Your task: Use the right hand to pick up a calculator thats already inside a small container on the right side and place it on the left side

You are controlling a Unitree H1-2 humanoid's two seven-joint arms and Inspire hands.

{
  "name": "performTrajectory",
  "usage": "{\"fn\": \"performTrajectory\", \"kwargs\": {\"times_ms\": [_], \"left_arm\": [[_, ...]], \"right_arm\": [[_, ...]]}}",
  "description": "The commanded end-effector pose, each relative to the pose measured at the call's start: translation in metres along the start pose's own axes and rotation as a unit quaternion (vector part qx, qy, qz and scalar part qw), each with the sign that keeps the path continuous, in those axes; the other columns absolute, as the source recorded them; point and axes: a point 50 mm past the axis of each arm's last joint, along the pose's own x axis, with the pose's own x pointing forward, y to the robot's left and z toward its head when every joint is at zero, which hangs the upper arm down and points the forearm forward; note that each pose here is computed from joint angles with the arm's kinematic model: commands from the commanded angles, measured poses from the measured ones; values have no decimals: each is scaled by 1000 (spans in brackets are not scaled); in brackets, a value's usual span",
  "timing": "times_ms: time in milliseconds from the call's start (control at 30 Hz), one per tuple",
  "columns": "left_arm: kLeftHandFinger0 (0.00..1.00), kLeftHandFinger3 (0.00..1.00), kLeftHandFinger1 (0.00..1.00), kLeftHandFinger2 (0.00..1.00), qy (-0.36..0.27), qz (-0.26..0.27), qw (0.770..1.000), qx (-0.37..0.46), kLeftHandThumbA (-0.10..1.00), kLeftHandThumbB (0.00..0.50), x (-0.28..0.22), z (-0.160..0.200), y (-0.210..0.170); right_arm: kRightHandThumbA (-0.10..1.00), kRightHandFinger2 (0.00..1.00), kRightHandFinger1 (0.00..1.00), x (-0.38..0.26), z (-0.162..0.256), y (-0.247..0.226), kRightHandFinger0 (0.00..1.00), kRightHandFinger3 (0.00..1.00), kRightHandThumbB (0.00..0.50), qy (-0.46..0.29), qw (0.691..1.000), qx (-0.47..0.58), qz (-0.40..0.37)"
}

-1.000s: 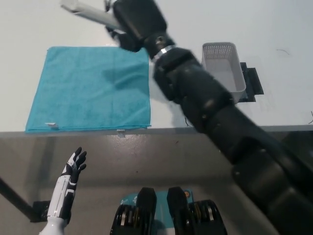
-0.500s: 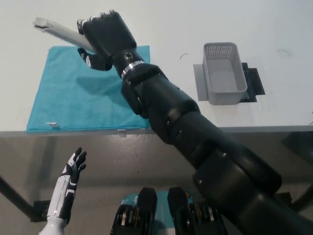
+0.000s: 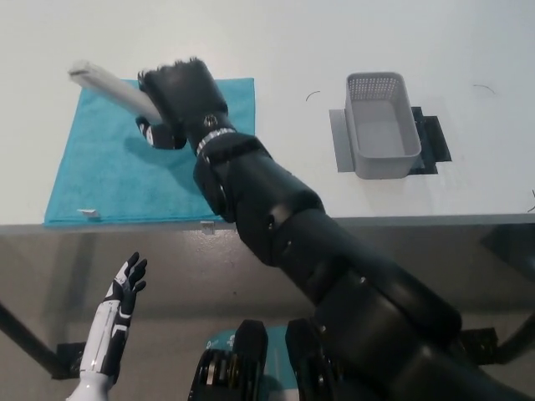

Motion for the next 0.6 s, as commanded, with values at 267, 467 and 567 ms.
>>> {"fn": "performTrajectory", "kwargs": {"times_ms": [267,467,567], "left_arm": [[1000,1000,1000,1000,-19,-1,1000,12,1000,45,-12,5,2],[1000,1000,1000,1000,-14,-1,1000,4,1000,35,-16,1,2],[1000,1000,1000,1000,-12,-1,1000,3,1000,33,-17,0,1]], "right_arm": [[-100,373,166,-7,-14,16,74,640,334,28,999,-15,36],[-100,302,138,-10,-29,18,46,573,321,36,998,-23,37],[-100,217,43,-9,-36,15,1,540,312,39,998,-31,30]]}}
